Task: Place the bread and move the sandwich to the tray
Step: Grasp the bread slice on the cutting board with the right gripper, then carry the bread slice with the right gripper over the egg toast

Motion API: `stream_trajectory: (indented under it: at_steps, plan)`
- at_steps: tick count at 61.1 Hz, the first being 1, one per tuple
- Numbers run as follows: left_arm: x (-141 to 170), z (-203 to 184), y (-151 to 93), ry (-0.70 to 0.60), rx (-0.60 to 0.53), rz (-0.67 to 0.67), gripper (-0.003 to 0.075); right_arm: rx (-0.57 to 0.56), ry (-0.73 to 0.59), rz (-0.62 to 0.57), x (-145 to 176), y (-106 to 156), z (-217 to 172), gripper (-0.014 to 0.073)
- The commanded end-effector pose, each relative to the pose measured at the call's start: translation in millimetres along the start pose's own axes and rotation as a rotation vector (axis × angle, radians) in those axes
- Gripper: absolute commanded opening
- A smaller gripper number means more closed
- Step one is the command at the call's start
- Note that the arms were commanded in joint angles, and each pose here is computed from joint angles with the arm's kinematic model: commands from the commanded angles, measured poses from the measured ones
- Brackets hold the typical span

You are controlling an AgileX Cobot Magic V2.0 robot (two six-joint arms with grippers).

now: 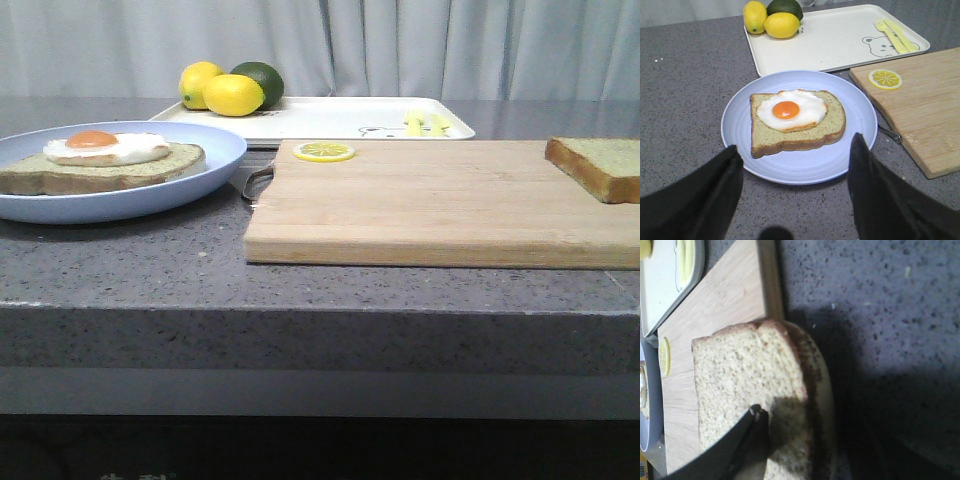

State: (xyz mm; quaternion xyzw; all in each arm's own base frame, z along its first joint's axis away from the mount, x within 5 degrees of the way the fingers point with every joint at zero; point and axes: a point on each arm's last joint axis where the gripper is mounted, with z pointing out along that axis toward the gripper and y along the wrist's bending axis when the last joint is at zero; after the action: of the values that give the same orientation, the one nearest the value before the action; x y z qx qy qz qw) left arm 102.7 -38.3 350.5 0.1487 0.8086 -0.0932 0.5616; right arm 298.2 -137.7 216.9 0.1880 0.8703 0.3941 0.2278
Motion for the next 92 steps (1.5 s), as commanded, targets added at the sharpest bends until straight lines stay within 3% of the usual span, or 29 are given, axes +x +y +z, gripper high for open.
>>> stream_trajectory:
  at_steps: [1,9,22,35,52,65,80,92]
  plan:
    - [-15.0,-2.9,-1.1,-0.097,0.011,0.007,0.0440,-0.100,-0.011,-0.071,-3.1,27.3,-8.5,0.0360]
    - [-15.0,-2.9,-1.1,-0.097,0.011,0.007,0.0440,-0.104,-0.003,-0.076,-2.6,29.1,-6.5,0.0332]
    - [-15.0,-2.9,-1.0,-0.097,0.010,0.009,0.0440,-0.116,0.004,-0.077,-1.8,30.5,-6.8,0.0115]
    - [-15.0,-2.9,-0.6,-0.098,0.005,0.016,0.0440,-0.208,-0.034,-0.087,-2.4,46.4,-13.5,0.0087]
    - [-15.2,-3.0,-0.7,-0.100,0.005,0.016,0.0440,-0.319,-0.154,-0.182,3.6,100.5,-33.9,0.0087]
    - [-15.8,-3.0,-0.7,-0.106,0.006,0.016,0.0440,-0.484,-0.175,-0.257,17.9,155.5,-29.3,0.0087]
    - [-15.8,-3.0,-0.7,-0.106,0.006,0.016,0.0440,-0.675,-0.068,-0.264,48.6,221.8,21.9,0.0087]
    - [-15.6,-2.9,-0.7,-0.105,0.006,0.016,0.0440,-0.661,-0.088,-0.174,84.9,271.1,71.9,0.0087]
